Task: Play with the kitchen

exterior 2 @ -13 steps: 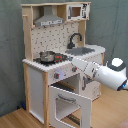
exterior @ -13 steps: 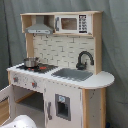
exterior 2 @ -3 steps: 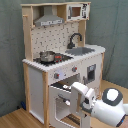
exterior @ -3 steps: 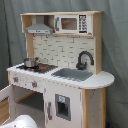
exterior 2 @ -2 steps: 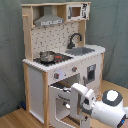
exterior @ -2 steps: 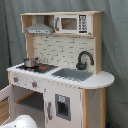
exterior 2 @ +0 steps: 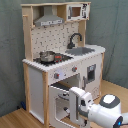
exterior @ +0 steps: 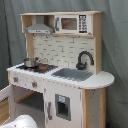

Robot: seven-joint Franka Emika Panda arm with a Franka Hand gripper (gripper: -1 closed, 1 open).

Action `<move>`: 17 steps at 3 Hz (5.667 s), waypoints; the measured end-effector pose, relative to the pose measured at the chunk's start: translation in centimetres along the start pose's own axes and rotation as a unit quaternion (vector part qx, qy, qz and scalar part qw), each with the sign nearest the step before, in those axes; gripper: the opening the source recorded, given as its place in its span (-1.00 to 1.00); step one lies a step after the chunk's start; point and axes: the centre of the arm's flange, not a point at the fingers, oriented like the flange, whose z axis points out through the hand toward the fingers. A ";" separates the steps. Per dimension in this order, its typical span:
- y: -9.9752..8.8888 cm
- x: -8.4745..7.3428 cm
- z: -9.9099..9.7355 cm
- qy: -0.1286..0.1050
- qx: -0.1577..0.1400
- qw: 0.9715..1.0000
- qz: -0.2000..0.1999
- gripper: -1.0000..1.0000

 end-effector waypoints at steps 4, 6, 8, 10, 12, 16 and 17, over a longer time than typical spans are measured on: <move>-3.5 -11.2 0.1 -0.157 -0.090 0.981 -0.075 1.00; -0.9 -15.6 0.8 -0.220 -0.168 0.957 -0.090 1.00; 4.1 -22.1 4.8 -0.271 -0.216 0.933 -0.096 1.00; 6.4 -24.8 11.1 -0.290 -0.204 0.931 -0.088 1.00; 9.1 -26.9 16.9 -0.301 -0.184 0.932 -0.078 1.00; 14.3 -25.0 10.0 -0.261 -0.180 0.947 -0.059 1.00; 14.4 -23.5 10.6 -0.230 -0.153 0.960 -0.048 1.00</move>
